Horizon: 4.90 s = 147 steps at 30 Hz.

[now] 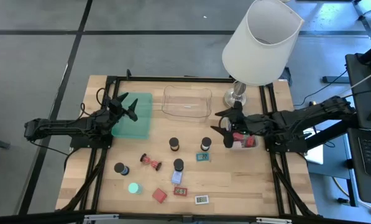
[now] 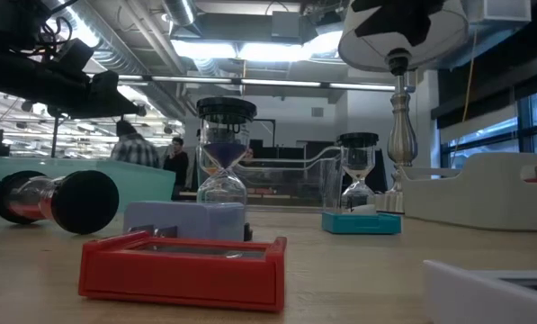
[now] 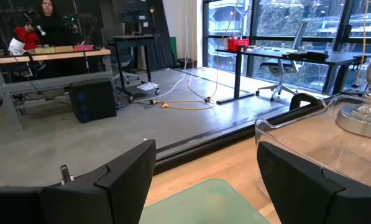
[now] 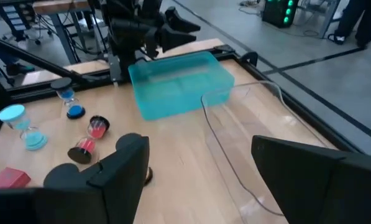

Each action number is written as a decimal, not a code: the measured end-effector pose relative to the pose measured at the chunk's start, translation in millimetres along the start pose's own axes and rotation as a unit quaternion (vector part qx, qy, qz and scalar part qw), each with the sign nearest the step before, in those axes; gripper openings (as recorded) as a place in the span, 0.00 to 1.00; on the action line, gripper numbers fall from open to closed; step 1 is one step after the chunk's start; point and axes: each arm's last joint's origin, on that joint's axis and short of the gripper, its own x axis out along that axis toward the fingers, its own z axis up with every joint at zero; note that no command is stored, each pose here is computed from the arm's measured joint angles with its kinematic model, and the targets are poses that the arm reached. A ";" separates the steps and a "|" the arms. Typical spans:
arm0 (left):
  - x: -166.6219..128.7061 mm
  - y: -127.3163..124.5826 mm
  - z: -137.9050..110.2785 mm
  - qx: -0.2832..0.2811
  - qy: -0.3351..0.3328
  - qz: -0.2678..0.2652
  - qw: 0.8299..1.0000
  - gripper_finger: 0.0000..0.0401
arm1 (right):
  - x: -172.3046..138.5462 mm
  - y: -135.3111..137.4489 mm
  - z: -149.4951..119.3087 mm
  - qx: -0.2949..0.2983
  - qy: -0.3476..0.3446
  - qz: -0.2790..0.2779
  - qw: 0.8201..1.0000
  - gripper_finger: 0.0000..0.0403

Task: Pick & Place Office items
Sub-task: Put the left black hourglass with the blue sand into the green bin

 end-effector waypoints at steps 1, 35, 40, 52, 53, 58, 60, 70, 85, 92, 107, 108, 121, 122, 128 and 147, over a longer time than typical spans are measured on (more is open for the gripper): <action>0.0 0.0 0.0 0.000 0.000 0.000 1.000 0.69 | 1.3 0.5 -1.0 -0.002 0.003 -0.001 1.000 0.71; -0.4 -3.5 7.3 -0.097 -0.020 -0.059 0.993 0.69 | 18.1 5.7 -11.5 -0.050 0.024 -0.038 0.998 0.71; -3.6 -12.2 20.7 -0.089 -0.019 -0.177 0.980 0.69 | 18.1 5.7 -11.5 -0.050 0.024 -0.038 0.998 0.71; -11.5 -52.4 59.4 -0.144 0.068 -0.403 0.901 0.69 | 18.1 4.2 -10.4 -0.049 0.013 -0.067 0.996 0.71; -12.4 -57.5 63.0 -0.144 0.079 -0.415 0.895 0.69 | 18.0 4.2 -10.4 -0.048 0.012 -0.068 0.996 0.71; -17.9 -89.8 77.5 -0.095 0.170 -0.443 0.875 0.69 | 18.1 4.2 -10.4 -0.048 0.013 -0.068 0.996 0.71; -20.2 -104.5 81.4 -0.051 0.212 -0.441 0.871 0.69 | 18.0 4.2 -10.4 -0.048 0.013 -0.068 0.996 0.71; -39.9 -131.3 109.1 0.081 0.513 -0.327 0.790 0.69 | 18.1 3.8 -10.8 -0.049 0.013 -0.073 0.996 0.71; -94.2 -140.1 92.6 0.005 0.724 -0.102 0.683 0.69 | 18.1 3.9 -10.8 -0.067 0.015 -0.072 0.995 0.71; -113.9 -144.8 79.4 0.021 0.722 -0.045 0.690 0.69 | 18.1 3.9 -10.8 -0.065 0.015 -0.071 0.995 0.71; -136.0 -155.5 53.8 0.094 0.713 -0.022 0.694 0.69 | 18.1 3.9 -10.8 -0.063 0.015 -0.071 0.995 0.71; -136.0 -155.8 53.3 0.097 0.713 -0.022 0.694 0.69 | 18.1 3.9 -10.8 -0.063 0.015 -0.071 0.995 0.71; -137.0 -156.2 52.9 0.093 0.725 -0.016 0.682 0.62 | 18.1 3.9 -10.8 -0.061 0.015 -0.071 0.995 0.71; -137.0 -156.2 52.9 0.092 0.725 -0.016 0.682 0.60 | 18.1 3.9 -10.8 -0.061 0.015 -0.071 0.995 0.71; -137.0 -156.0 53.2 0.096 0.726 -0.020 0.681 0.52 | 18.1 3.8 -10.8 -0.063 0.015 -0.071 0.995 0.71; -77.1 -100.5 118.9 -0.019 0.568 -0.082 0.819 0.53 | 18.1 3.8 -10.8 -0.063 0.015 -0.071 0.995 0.71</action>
